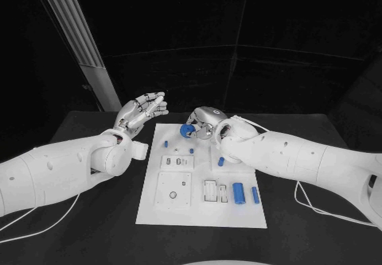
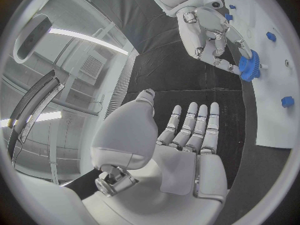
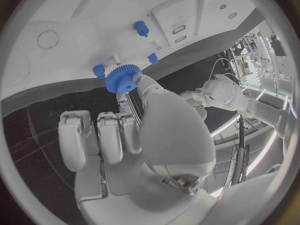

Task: Assemble the parts on the task board

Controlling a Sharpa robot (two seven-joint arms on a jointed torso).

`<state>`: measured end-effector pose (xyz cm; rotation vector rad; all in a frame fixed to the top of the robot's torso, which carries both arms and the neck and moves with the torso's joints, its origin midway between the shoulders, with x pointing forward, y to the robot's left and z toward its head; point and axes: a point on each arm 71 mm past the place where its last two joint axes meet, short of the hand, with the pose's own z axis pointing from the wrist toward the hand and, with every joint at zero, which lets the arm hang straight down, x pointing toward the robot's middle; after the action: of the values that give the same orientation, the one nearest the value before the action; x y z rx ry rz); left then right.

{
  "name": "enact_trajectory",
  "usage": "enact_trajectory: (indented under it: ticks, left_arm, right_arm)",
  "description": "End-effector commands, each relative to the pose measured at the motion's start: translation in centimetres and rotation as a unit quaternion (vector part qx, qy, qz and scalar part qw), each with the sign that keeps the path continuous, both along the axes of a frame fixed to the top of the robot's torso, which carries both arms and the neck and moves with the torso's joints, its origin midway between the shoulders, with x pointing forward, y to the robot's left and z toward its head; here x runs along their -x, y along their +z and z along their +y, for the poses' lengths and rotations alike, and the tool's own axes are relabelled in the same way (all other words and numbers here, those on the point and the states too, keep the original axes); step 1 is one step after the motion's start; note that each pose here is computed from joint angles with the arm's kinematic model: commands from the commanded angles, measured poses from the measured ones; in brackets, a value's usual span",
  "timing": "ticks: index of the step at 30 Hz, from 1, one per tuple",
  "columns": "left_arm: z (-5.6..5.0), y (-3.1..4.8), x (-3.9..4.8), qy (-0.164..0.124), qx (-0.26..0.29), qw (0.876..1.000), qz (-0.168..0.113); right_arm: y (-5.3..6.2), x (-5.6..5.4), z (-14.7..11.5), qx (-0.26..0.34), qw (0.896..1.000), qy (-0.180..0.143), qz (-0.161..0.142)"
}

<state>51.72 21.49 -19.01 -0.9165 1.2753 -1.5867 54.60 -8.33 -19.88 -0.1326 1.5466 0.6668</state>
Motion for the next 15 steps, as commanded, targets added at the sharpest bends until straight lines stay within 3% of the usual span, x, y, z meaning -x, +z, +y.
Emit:
enact_trajectory:
  ticks: [1,15]
  left_arm:
    - [0.02,1.50,0.43,-0.005,0.036,0.995,-0.098]
    - [0.05,1.51,0.45,-0.005,0.037,0.995,-0.098]
  right_arm:
    - [-0.20,-0.13,0.22,0.023,1.000,0.011,0.009]
    - [-0.86,-0.51,0.32,0.050,0.998,0.006,0.034]
